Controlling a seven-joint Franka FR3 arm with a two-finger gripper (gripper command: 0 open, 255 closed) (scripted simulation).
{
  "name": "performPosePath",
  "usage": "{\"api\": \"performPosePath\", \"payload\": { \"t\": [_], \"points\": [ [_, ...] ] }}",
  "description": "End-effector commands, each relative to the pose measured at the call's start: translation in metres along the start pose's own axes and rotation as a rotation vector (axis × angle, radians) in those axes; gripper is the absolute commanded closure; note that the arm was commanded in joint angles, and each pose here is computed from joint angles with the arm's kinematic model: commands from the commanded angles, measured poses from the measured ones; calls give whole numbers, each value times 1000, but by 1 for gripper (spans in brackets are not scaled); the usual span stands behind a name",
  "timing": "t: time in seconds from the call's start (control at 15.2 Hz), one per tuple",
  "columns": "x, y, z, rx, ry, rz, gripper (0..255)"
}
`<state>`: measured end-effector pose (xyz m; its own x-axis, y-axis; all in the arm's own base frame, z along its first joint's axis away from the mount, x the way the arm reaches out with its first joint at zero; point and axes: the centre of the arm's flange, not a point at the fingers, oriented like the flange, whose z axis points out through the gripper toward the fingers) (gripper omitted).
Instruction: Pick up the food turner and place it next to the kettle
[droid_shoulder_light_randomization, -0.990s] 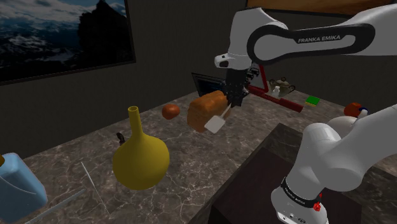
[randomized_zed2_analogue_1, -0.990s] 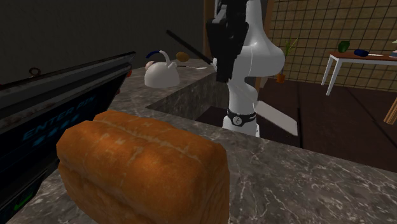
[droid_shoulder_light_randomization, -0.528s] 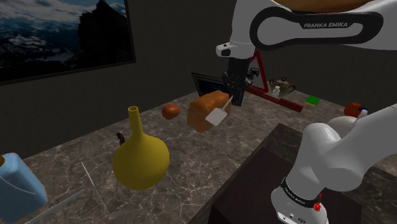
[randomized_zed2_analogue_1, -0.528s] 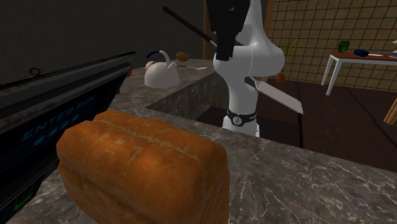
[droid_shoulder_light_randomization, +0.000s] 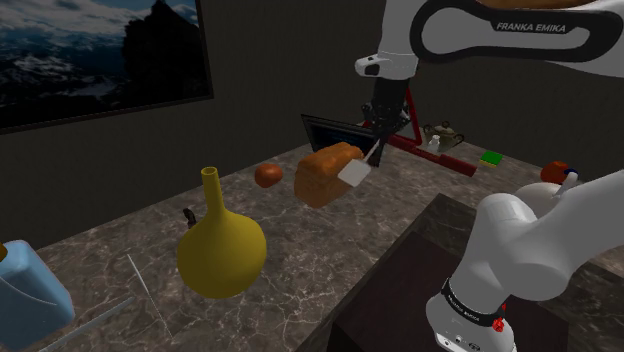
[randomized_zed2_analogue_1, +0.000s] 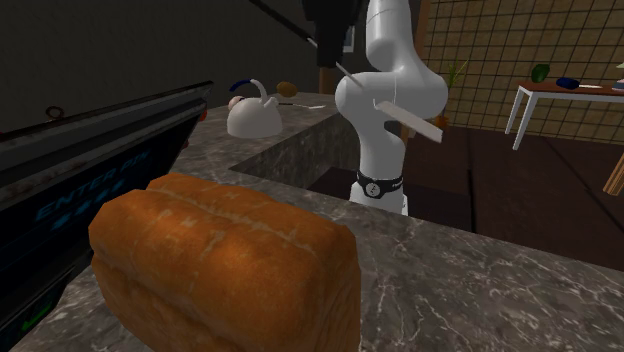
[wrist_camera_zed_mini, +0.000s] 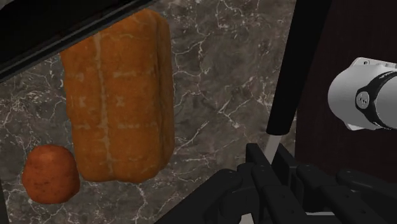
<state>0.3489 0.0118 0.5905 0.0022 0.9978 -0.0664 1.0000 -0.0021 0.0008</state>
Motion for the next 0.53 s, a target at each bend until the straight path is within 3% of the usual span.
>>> {"api": "performPosePath", "payload": {
  "t": [0.0,0.46],
  "points": [
    [-25,-10,2,0,0,-1,255],
    [-112,-43,8,0,0,-1,255]
  ]
}}
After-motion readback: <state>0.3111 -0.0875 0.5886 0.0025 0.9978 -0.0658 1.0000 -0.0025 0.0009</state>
